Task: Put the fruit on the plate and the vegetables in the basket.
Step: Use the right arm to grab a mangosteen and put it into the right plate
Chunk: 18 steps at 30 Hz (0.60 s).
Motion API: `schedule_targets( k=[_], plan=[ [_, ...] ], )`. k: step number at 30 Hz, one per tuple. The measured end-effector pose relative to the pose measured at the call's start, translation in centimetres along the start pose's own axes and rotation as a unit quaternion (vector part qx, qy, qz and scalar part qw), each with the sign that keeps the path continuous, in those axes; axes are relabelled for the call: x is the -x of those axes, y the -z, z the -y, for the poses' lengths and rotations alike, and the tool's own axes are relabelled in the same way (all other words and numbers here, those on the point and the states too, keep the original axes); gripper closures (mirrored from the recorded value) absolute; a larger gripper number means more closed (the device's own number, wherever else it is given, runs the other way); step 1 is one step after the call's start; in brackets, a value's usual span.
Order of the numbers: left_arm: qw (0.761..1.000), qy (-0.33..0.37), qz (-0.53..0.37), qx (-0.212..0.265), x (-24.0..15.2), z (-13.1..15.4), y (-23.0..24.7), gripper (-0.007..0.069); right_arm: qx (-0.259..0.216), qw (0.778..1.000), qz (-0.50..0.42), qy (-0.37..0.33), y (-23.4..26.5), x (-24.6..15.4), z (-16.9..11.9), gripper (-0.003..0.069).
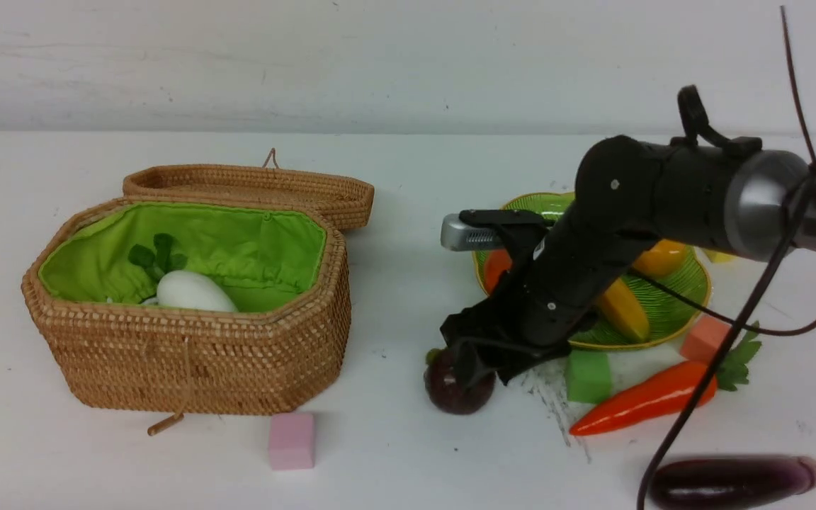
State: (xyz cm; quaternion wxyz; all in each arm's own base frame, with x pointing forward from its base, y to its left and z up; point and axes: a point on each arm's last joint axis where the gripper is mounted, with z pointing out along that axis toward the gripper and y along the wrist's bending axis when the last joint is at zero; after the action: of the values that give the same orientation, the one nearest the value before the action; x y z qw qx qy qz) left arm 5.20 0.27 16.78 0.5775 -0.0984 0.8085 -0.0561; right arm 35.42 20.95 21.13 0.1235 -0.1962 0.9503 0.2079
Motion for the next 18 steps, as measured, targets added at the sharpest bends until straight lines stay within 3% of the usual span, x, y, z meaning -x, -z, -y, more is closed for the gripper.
schedule_targets(
  k=[1, 3, 6, 13, 16, 17, 18],
  plan=[
    [1.000, 0.000, 0.000, 0.000, 0.0, 0.0, 0.0, 0.0477, 0.001, 1.000, 0.005, 0.002, 0.4, 0.1, -0.2, 0.0515],
    [1.000, 0.000, 0.000, 0.000, 0.0, 0.0, 0.0, 0.0477, 0.002, 1.000, 0.012, 0.005, 1.0, 0.1, -0.4, 0.0619],
    [1.000, 0.000, 0.000, 0.000, 0.0, 0.0, 0.0, 0.0473, 0.001, 1.000, 0.022, 0.013, 2.1, 0.1, -0.7, 0.0666],
    [1.000, 0.000, 0.000, 0.000, 0.0, 0.0, 0.0, 0.0466, 0.002, 1.000, 0.024, 0.020, 2.6, 0.0, -1.2, 0.0628],
    [1.000, 0.000, 0.000, 0.000, 0.0, 0.0, 0.0, 0.0462, 0.002, 0.999, 0.026, 0.023, 2.7, 0.0, -1.4, 0.0561],
    [1.000, 0.000, 0.000, 0.000, 0.0, 0.0, 0.0, 0.0459, 0.002, 0.999, 0.028, 0.018, 2.9, 0.0, -1.4, 0.0475],
    [1.000, 0.000, 0.000, 0.000, 0.0, 0.0, 0.0, 0.0459, 0.002, 0.999, 0.030, 0.013, 3.0, 0.1, -1.4, 0.0440]
  ],
)
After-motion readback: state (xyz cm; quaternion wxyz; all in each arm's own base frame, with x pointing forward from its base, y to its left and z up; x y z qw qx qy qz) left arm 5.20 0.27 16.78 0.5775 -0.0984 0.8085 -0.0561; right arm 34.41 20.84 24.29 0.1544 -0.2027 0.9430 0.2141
